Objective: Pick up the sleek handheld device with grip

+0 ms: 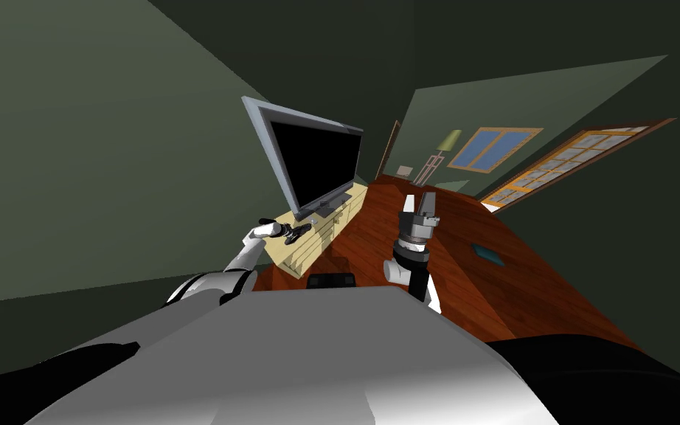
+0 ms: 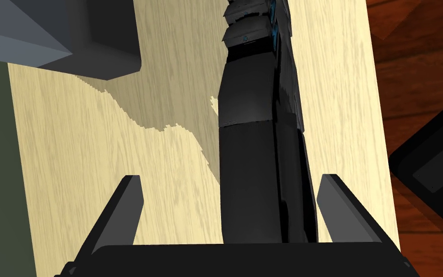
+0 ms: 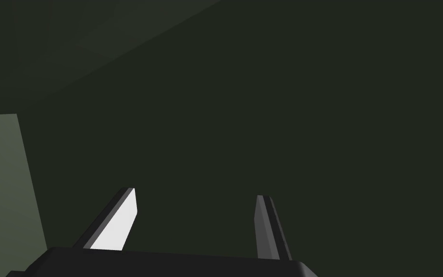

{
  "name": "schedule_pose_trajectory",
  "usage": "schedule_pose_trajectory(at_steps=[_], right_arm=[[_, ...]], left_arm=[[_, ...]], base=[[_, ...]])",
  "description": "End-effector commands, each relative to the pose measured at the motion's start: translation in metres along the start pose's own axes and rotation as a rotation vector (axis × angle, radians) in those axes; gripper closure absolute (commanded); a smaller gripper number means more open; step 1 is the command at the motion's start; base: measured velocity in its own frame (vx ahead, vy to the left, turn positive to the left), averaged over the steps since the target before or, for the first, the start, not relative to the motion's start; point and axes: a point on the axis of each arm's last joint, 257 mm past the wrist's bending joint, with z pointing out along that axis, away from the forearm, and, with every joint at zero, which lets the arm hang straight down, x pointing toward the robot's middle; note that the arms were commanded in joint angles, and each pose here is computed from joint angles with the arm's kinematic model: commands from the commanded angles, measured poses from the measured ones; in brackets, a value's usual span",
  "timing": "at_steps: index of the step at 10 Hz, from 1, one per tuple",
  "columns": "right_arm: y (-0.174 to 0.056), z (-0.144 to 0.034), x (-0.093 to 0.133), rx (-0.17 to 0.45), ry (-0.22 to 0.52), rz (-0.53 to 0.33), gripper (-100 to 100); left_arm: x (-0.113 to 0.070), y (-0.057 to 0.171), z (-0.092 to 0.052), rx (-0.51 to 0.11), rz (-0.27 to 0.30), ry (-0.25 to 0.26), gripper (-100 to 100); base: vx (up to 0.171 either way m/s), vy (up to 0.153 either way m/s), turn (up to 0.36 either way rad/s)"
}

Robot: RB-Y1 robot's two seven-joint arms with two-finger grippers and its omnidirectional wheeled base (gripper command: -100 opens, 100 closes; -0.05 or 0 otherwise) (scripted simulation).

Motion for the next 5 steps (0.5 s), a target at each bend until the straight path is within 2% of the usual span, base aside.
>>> schedule_pose_trajectory(at_steps=[1,2,3,5], right_arm=[[0.0,0.0,0.0,0.0,0.0,0.0,0],[0.0,0.0,0.0,0.0,0.0,0.0,0],[0.0,0.0,0.0,0.0,0.0,0.0,0],[0.0,0.0,0.0,0.0,0.0,0.0,0]], left_arm=[[-0.01,0.009,0.006,-0.022,-0.014,-0.02,-100],[0.012,-0.015,0.005,0.02,0.016,0.019,-100],[0.016,-0.017,0.007,0.012,0.011,0.017,-100],[-0.006,0.002,0.016,-0.032,-0.014,-0.024,-100]], base=[[-0.005,-0.006,-0.004],[-0.043,-0.021,0.044],[-0.052,-0.024,0.033],[-0.012,-0.006,0.003]])
